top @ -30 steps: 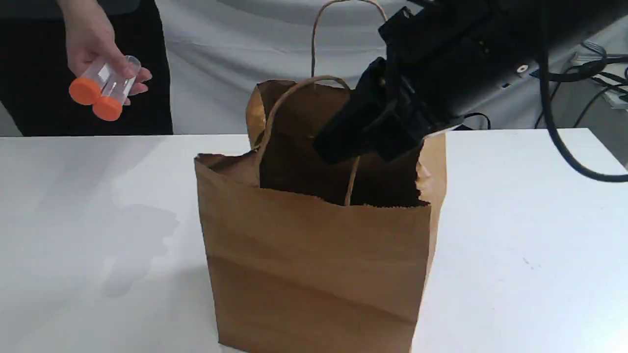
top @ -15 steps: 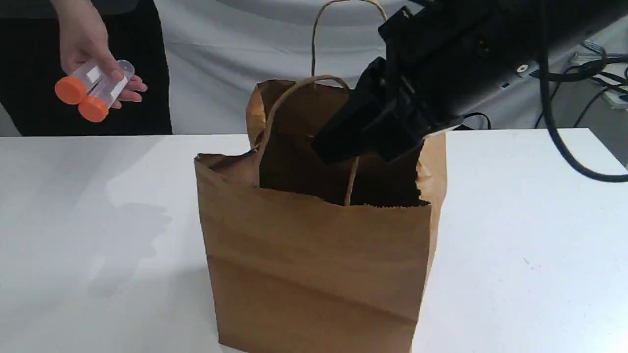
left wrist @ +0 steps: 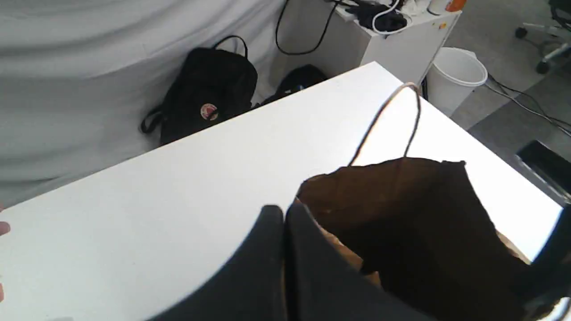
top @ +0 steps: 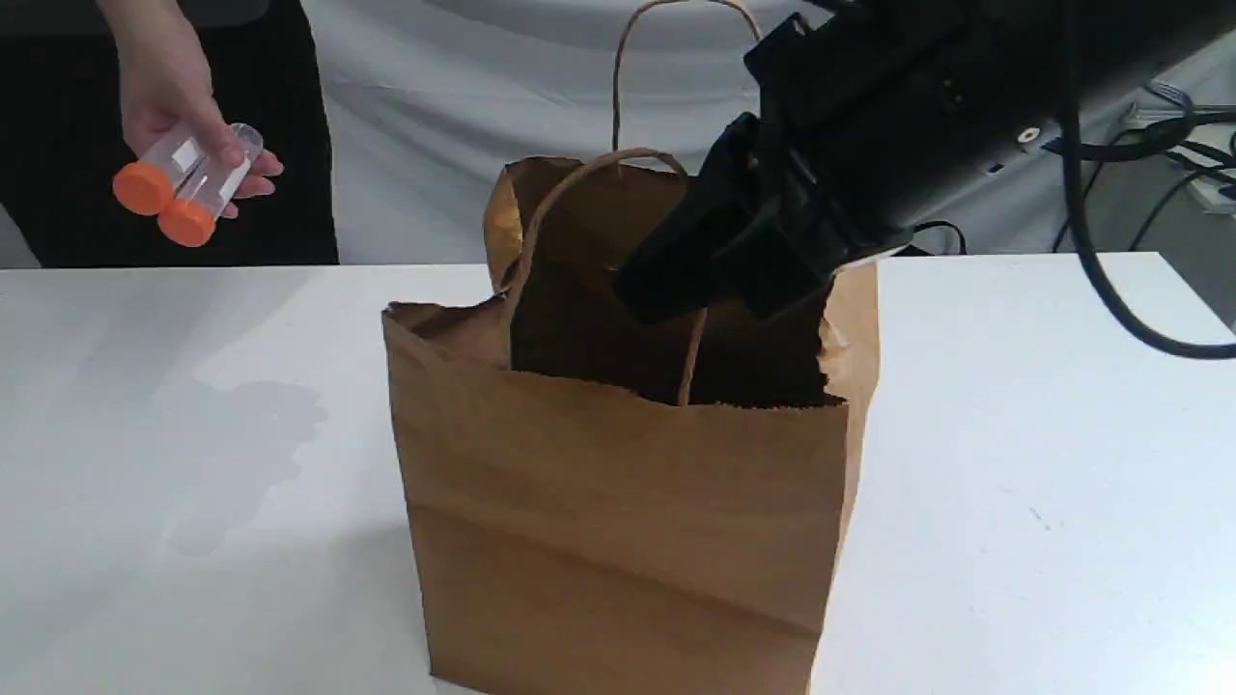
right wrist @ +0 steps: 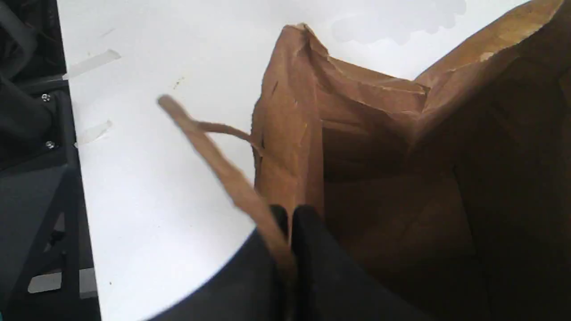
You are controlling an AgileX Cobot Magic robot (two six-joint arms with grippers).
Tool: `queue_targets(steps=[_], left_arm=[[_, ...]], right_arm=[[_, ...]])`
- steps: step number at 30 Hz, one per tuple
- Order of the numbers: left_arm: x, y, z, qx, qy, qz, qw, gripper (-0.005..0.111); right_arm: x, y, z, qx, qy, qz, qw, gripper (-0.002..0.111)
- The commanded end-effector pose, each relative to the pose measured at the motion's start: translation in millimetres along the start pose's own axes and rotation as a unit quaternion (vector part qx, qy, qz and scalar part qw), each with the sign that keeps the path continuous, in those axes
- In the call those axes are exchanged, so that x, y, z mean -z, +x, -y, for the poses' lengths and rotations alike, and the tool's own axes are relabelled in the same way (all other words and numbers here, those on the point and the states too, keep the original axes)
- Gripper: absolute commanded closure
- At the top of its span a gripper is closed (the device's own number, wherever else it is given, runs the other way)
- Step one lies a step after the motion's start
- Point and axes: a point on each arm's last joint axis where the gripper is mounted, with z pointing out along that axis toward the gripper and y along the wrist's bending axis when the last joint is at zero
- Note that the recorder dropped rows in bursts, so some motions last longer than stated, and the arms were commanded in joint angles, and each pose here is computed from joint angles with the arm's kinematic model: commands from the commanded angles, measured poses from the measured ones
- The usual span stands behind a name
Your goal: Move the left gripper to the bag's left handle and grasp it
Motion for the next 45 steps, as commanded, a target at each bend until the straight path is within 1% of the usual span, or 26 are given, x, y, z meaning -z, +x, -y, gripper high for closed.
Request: queue_targets(steps=[1, 3, 6, 9, 14, 17, 18, 19, 25, 27, 29, 35, 38, 40, 45], left_arm=[[-28.7, -0.8, -15.2, -0.005, 0.026, -0.024, 0.999, 0.105], [-48.3, 2.5, -20.5, -0.039, 0.043, -0.040, 0.998, 0.103], [-79.1, 9.1, -18.3, -0.100, 0.077, -0.065, 0.990, 0.096], [-109.2, 18.1, -12.9, -0.150, 0.106, -0.094, 0.978, 0.085], [-145.1, 33.7, -3.1, -0.184, 0.121, -0.152, 0.963, 0.069], [-161.6, 37.6, 7.6, -0.216, 0.118, -0.163, 0.956, 0.059], [-165.3, 38.3, 9.2, -0.223, 0.114, -0.164, 0.954, 0.058], [-170.0, 37.5, 15.2, -0.241, 0.105, -0.163, 0.951, 0.056], [-184.3, 29.6, 30.2, -0.298, 0.054, -0.126, 0.945, 0.056], [-186.3, 28.6, 33.4, -0.309, 0.049, -0.120, 0.942, 0.056], [-188.1, 28.9, 34.9, -0.331, 0.052, -0.119, 0.935, 0.056], [-205.0, 37.9, 27.5, -0.326, 0.056, -0.133, 0.934, 0.056], [-215.5, 41.9, 24.0, -0.318, 0.059, -0.132, 0.937, 0.056], [-221.4, 45.7, 21.6, -0.322, 0.062, -0.137, 0.935, 0.056], [-230.7, 45.2, 19.8, -0.314, 0.069, -0.129, 0.938, 0.056]], right_arm=[[3.5, -2.6, -2.8, 0.005, -0.001, 0.008, 1.000, 0.108], [3.5, -2.6, -2.8, 0.005, -0.001, 0.008, 1.000, 0.108], [3.5, -2.6, -2.8, 0.005, -0.001, 0.008, 1.000, 0.108], [3.5, -2.6, -2.8, 0.005, -0.001, 0.008, 1.000, 0.108], [3.5, -2.6, -2.8, 0.000, -0.001, 0.008, 1.000, 0.108], [3.5, -2.6, -2.8, 0.000, -0.001, 0.008, 1.000, 0.108], [3.5, -2.6, -2.8, 0.000, -0.001, 0.008, 1.000, 0.108], [3.5, -2.6, -2.8, 0.000, -0.001, 0.008, 1.000, 0.108], [3.5, -2.1, -3.3, -0.004, -0.004, 0.005, 1.000, 0.108], [3.5, -2.1, -3.3, -0.009, -0.004, 0.005, 1.000, 0.108], [3.5, -2.3, -3.5, -0.013, -0.005, 0.006, 1.000, 0.108], [3.5, -2.8, -4.0, -0.017, -0.007, 0.009, 1.000, 0.108], [3.5, -3.0, -4.1, -0.021, -0.008, 0.009, 1.000, 0.108], [3.5, -2.8, -4.3, -0.021, -0.009, 0.009, 1.000, 0.108], [3.5, -2.8, -4.3, -0.025, -0.009, 0.009, 1.000, 0.108]])
